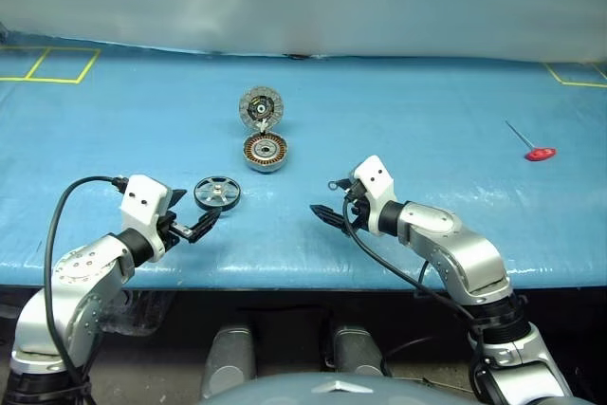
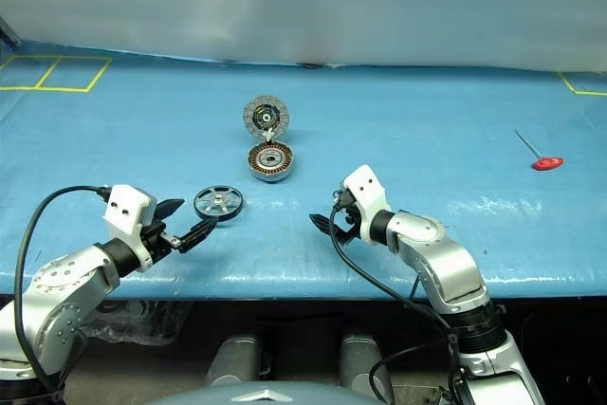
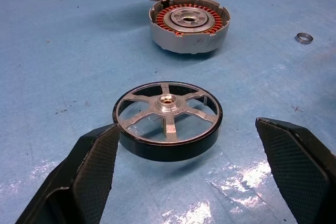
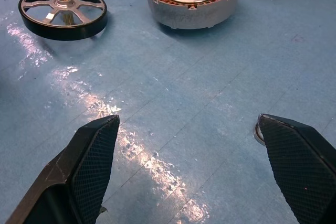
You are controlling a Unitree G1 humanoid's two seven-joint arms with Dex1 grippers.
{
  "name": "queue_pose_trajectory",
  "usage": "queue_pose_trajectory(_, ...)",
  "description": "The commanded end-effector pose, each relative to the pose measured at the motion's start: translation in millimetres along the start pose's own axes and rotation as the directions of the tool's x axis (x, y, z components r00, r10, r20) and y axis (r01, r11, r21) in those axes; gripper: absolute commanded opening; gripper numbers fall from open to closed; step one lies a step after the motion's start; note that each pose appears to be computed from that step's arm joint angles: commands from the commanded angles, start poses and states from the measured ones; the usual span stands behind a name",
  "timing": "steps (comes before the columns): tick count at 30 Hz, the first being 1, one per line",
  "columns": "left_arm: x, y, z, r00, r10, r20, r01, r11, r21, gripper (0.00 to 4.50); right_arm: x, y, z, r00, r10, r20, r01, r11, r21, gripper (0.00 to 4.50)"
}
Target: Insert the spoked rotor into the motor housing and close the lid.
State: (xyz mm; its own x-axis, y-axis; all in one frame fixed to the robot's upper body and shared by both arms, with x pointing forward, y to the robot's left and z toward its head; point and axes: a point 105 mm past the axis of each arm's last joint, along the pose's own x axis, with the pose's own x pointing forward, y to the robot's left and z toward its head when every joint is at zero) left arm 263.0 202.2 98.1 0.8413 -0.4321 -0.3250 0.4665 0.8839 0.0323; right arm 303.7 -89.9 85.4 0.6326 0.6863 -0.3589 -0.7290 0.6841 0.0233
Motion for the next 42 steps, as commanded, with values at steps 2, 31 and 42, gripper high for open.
queue_pose_trajectory(2,-0.9,0.3,3.3,1.000,0.001,0.007,-0.001,1.000,0.017,4.50,-2.8,4.0,17.0,0.998,0.012,0.063,-0.010,0.999,-0.037,4.47)
queue_pose_trajectory(31,0.5,-2.6,-1.5,1.000,0.005,0.000,-0.005,1.000,0.008,4.50,-0.8,7.3,15.4,0.998,0.036,0.044,-0.033,0.998,-0.058,4.47)
queue_pose_trajectory(42,1.7,-4.7,-2.0,1.000,0.003,0.005,-0.003,1.000,0.008,4.50,27.8,9.5,58.9,0.992,0.129,-0.002,-0.123,0.941,-0.315,4.47)
